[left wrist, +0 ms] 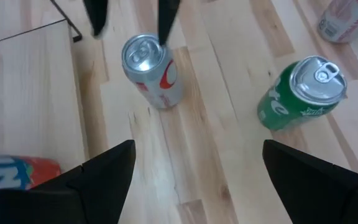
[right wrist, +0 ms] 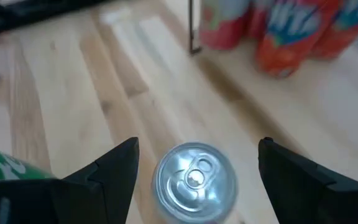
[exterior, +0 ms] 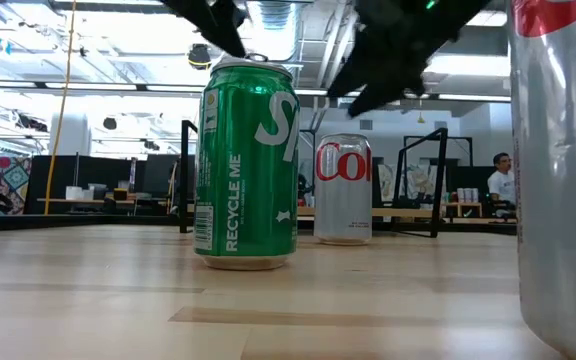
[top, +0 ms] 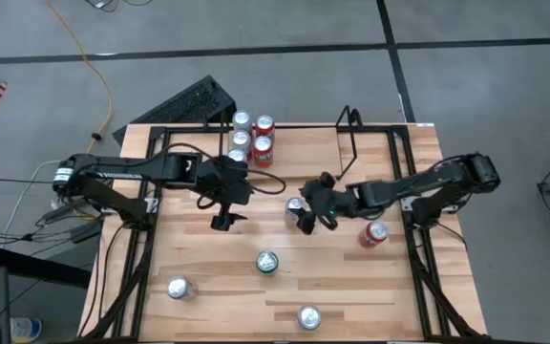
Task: Place canned beverage on shelf
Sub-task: Put the bottom red soda can on the shelf aligned with the other red soda can
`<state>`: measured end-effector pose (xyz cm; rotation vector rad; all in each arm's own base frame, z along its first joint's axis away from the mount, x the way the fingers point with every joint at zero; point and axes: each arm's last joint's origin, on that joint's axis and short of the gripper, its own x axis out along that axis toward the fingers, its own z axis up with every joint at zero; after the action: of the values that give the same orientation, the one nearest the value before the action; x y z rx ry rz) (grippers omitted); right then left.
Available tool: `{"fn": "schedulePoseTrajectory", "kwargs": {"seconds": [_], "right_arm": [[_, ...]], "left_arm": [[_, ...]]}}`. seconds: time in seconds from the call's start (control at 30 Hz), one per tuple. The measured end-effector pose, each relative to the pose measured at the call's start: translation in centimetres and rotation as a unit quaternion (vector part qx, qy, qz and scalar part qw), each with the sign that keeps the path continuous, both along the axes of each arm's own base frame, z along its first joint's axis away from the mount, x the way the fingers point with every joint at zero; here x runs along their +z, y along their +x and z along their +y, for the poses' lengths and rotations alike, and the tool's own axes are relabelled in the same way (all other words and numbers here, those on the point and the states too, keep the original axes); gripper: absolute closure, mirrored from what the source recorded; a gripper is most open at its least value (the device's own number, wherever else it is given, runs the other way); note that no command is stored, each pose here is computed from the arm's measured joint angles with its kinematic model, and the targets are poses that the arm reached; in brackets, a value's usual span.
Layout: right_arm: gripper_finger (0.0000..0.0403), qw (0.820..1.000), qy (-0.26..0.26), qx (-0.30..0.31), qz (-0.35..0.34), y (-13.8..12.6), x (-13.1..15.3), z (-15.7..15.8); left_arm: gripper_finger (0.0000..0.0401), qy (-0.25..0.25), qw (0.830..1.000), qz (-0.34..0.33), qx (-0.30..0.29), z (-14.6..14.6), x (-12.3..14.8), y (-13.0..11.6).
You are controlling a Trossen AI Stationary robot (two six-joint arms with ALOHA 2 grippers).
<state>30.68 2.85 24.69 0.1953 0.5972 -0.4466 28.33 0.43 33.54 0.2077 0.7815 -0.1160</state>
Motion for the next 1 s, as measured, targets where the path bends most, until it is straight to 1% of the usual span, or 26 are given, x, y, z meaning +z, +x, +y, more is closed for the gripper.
{"fn": "schedulePoseTrajectory", "kwargs": {"seconds": [0.07,0.13,0.3,0.37,0.47,0.53,0.63,0.67,0.73,0.8,0.87,0.93,1.0], "right_arm": [[0.0101,1.0,0.025,0.016,0.001,0.7,-0.7,-0.6],[0.0101,0.998,0.042,0.022,-0.031,1.6,-0.7,-1.1],[0.0101,0.995,0.045,0.014,-0.084,3.3,-1.3,-1.6],[0.0101,0.993,0.044,0.012,-0.111,3.7,-1.0,-1.9],[0.0101,0.991,0.021,0.019,-0.132,4.0,-0.6,-2.4],[0.0101,0.989,0.003,0.027,-0.147,4.0,0.0,-2.6],[0.0101,0.986,-0.011,0.031,-0.165,3.5,1.3,-2.8],[0.0101,0.986,-0.014,0.033,-0.164,3.3,1.6,-2.8],[0.0101,0.989,-0.021,0.037,-0.141,2.9,1.5,-2.8],[0.0101,0.992,-0.023,0.039,-0.118,2.8,1.1,-2.8],[0.0101,0.994,-0.028,0.044,-0.093,2.1,1.2,-2.8],[0.0101,0.994,-0.042,0.049,-0.093,1.5,2.0,-3.1],[0.0101,0.994,-0.061,0.061,-0.072,0.5,2.7,-3.4]], "left_arm": [[0.0065,-0.009,1.0,-0.015,0.012,0.1,-0.6,-1.1],[0.0065,-0.018,0.999,-0.038,0.025,0.4,-1.3,-2.3],[0.0065,-0.029,0.991,-0.119,0.054,1.0,-1.9,-5.3],[0.0065,-0.02,0.986,-0.151,0.065,1.2,-1.8,-6.1],[0.0065,-0.002,0.981,-0.18,0.069,1.3,-1.8,-6.8],[0.0065,0.007,0.98,-0.183,0.075,1.4,-1.8,-6.8],[0.0065,0.004,0.976,-0.197,0.093,1.5,-1.6,-6.6],[0.0065,0.001,0.974,-0.203,0.101,1.5,-1.6,-6.4],[0.0065,-0.007,0.971,-0.205,0.12,1.6,-1.6,-6.3],[0.0065,-0.025,0.967,-0.205,0.147,1.7,-1.9,-5.9],[0.0065,-0.055,0.961,-0.211,0.172,1.8,-2.0,-5.4],[0.0065,-0.085,0.955,-0.211,0.191,1.8,-2.5,-4.6],[0.0065,-0.118,0.951,-0.211,0.192,1.8,-3.0,-3.6]]}}
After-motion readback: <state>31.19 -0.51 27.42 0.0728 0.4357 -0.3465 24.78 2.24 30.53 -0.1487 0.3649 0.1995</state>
